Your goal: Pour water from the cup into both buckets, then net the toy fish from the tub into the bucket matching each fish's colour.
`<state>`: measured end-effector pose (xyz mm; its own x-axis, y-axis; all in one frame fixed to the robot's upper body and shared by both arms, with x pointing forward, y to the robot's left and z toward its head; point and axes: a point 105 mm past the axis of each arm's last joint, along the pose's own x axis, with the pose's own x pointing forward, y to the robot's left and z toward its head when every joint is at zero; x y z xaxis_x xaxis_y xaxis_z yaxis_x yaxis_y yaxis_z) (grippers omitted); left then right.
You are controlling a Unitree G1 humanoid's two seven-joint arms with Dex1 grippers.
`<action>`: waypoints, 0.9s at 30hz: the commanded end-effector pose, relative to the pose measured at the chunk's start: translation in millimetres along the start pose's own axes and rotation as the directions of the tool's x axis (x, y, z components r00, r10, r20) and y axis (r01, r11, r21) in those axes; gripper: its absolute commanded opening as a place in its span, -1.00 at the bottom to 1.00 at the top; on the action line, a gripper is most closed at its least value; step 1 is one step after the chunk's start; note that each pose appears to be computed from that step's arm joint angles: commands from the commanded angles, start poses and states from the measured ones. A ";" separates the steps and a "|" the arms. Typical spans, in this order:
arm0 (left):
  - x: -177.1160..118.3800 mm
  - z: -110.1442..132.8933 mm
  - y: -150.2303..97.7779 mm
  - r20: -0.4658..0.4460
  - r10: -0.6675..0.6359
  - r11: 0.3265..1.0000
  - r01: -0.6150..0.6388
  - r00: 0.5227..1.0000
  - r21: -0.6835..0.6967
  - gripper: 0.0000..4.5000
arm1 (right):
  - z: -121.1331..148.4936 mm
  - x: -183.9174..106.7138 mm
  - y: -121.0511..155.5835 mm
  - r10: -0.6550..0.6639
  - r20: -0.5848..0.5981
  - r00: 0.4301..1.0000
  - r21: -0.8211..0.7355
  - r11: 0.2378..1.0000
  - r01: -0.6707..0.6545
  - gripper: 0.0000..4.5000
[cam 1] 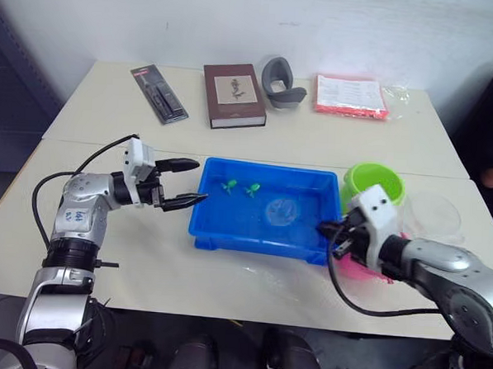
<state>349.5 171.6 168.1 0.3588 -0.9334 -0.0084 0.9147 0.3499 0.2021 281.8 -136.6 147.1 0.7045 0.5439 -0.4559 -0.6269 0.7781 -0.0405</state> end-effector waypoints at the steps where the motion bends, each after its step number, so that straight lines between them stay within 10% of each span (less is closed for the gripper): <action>1: -1.1 6.5 -2.7 0.021 0.013 0.999 -0.014 1.000 0.033 0.97 | -0.8 12.4 -5.9 -0.031 -0.019 0.999 0.024 0.999 0.032 -1.00; 27: -7.5 1.1 -7.7 0.002 0.023 1.000 -0.023 1.000 0.015 0.97 | 31.1 78.1 -4.2 0.028 0.146 0.989 0.041 0.999 -0.034 -1.00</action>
<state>341.7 170.6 159.4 0.3735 -0.9275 -0.0142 0.9135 0.3651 0.1793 346.7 -94.3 123.4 0.7148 0.5841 -0.3847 -0.6175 0.7853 0.0450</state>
